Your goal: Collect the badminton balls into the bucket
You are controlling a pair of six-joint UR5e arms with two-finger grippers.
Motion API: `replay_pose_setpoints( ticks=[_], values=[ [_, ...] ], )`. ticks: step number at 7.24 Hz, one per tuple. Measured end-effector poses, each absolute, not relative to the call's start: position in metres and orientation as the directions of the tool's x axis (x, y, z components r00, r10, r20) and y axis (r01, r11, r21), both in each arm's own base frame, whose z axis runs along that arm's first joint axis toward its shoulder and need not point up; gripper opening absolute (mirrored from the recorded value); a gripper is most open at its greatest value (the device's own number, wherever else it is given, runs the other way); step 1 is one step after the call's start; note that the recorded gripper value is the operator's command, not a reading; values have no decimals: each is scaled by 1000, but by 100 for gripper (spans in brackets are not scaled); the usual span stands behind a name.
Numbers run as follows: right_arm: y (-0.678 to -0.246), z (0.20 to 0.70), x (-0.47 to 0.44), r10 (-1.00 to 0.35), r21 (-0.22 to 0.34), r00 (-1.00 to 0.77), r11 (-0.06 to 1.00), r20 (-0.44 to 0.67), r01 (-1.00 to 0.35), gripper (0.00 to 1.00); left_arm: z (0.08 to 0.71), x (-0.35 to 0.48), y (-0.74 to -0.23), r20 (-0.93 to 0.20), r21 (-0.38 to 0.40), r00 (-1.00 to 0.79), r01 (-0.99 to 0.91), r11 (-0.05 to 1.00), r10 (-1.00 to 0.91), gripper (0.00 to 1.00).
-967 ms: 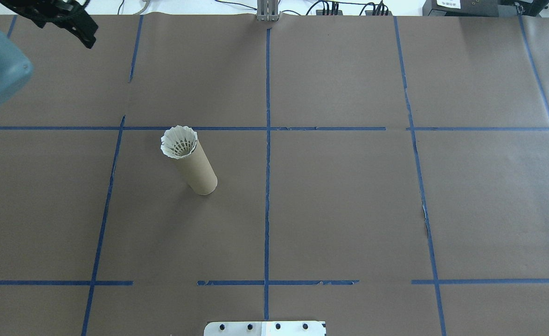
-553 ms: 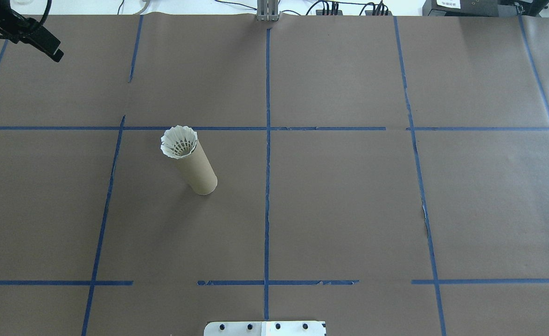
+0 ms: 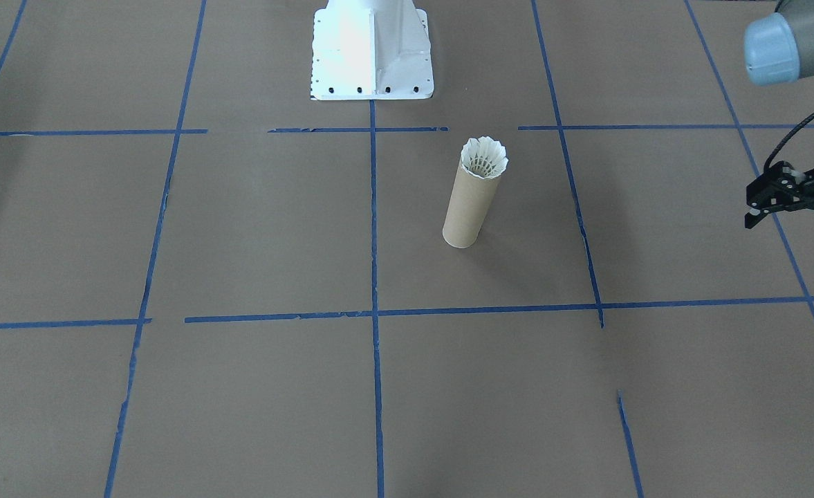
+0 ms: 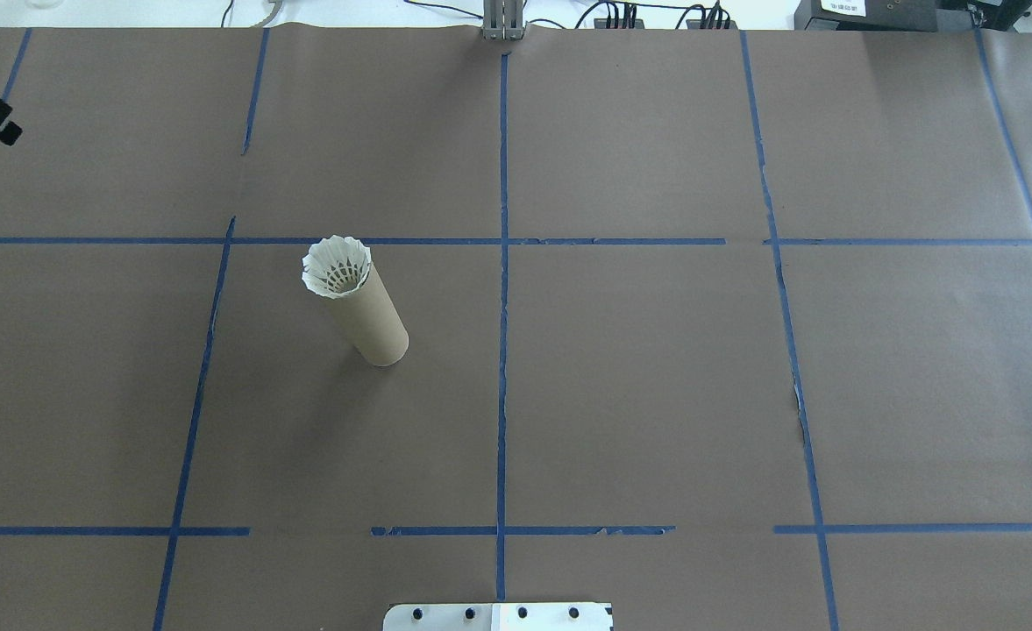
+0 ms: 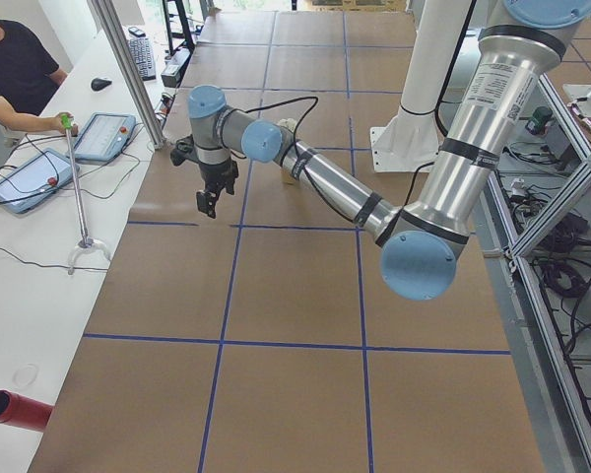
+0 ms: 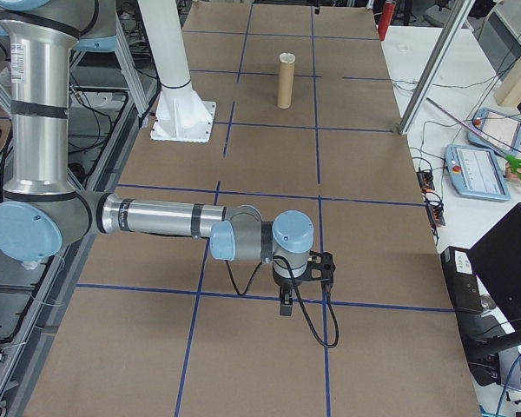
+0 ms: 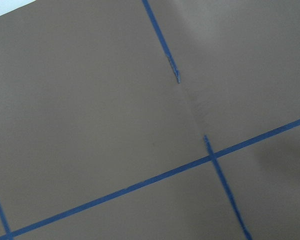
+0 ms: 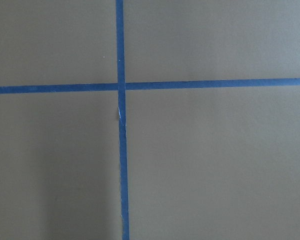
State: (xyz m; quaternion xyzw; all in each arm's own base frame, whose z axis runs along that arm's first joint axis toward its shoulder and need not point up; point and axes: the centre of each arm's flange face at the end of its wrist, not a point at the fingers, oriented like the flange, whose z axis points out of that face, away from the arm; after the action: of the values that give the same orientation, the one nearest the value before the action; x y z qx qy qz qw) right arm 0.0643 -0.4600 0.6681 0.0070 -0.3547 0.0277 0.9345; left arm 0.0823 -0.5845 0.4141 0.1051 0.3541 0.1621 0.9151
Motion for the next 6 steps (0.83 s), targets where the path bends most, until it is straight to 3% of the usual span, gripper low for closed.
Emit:
replay_pose_setpoints(
  ticks=[4,6],
  values=[
    [-460,668,64,47,-6,747,998,663,-57,100,579,-28,-565,-645,181,712,-208,961,276,100],
    [-460,668,64,47,-7,747,998,663,-57,100,623,-44,-548,-662,117,715,-198,973,225,100]
  ],
)
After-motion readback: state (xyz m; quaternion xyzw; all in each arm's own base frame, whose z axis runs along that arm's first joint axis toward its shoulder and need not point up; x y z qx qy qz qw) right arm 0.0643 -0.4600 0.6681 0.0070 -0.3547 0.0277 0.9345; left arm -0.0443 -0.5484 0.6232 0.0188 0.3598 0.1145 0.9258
